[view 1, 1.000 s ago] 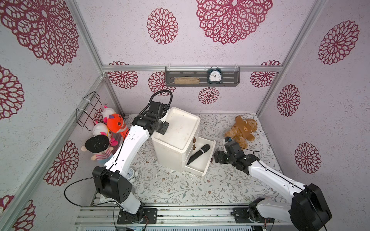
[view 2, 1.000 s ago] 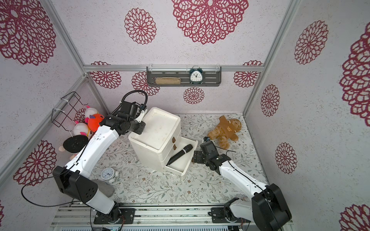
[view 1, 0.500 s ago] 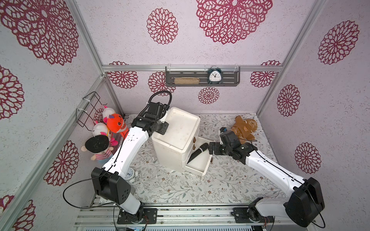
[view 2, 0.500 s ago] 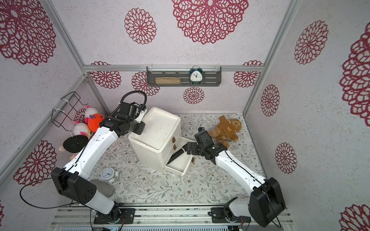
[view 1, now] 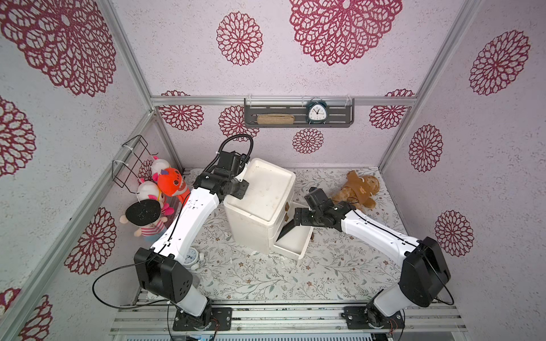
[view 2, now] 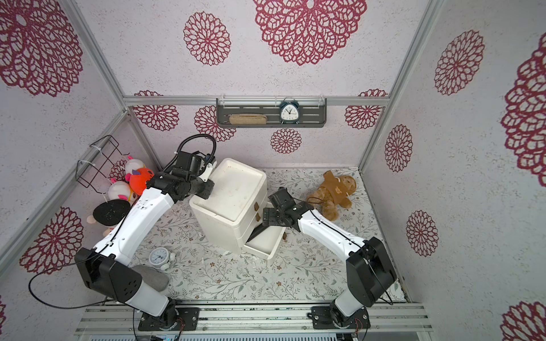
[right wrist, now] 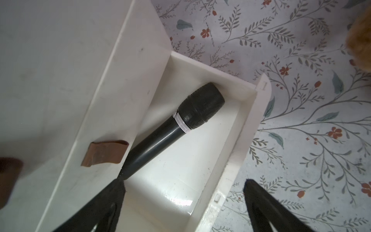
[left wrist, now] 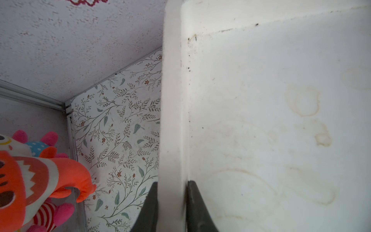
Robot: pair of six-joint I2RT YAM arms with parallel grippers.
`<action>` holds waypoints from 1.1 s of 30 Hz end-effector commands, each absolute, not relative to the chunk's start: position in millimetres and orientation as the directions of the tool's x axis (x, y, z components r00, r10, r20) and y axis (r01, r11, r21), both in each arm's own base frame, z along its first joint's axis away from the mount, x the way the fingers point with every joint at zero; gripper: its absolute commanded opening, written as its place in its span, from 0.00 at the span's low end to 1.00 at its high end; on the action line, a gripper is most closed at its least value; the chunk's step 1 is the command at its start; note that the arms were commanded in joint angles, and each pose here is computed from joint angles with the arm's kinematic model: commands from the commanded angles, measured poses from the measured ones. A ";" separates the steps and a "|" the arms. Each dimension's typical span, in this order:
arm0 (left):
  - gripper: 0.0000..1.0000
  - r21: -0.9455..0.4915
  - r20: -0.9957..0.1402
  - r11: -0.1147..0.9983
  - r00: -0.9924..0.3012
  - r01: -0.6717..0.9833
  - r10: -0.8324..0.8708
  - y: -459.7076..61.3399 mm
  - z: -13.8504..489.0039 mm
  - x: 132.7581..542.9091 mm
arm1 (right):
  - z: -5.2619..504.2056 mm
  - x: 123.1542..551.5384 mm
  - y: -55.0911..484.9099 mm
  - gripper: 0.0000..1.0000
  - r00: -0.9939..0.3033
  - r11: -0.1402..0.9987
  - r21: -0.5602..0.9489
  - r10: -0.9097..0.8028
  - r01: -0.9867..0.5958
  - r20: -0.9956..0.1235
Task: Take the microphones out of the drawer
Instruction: Pick up the microphone from the drawer.
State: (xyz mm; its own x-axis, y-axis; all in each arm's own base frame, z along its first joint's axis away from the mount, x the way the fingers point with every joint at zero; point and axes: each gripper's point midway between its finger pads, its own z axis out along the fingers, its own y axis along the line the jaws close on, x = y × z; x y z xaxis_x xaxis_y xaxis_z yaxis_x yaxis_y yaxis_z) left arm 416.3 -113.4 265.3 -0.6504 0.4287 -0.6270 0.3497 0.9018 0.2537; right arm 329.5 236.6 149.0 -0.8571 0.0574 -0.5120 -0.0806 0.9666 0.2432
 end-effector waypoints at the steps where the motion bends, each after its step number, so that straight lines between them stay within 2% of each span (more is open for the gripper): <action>1: 0.01 0.369 -0.520 0.866 -0.697 0.338 0.494 -87.2 240.3 415.9 | 159.0 341.3 238.0 0.89 -0.830 0.964 0.265 0.122 -0.032 -0.544; 12: 0.01 0.362 -0.518 0.868 -0.701 0.339 0.490 -88.1 239.8 415.3 | 108.8 356.3 259.7 0.72 -0.866 0.950 0.309 0.192 0.046 -0.461; 17: 0.01 0.363 -0.521 0.869 -0.700 0.336 0.489 -88.0 239.5 418.1 | 91.6 357.1 259.8 0.72 -0.877 0.949 0.300 0.225 0.099 -0.425; 33: 0.01 0.355 -0.537 0.877 -0.697 0.324 0.475 -87.9 245.0 418.0 | 54.2 361.8 261.3 0.81 -0.874 0.930 0.288 0.327 0.230 -0.358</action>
State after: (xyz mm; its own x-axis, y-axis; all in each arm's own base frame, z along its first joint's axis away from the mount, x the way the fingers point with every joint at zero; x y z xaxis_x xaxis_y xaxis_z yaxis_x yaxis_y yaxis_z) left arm 416.5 -113.3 265.4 -0.6520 0.4237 -0.6288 0.3469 0.9041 0.2495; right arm 367.9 271.1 75.1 -0.8673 0.2959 -0.4002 0.1612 0.9278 0.3365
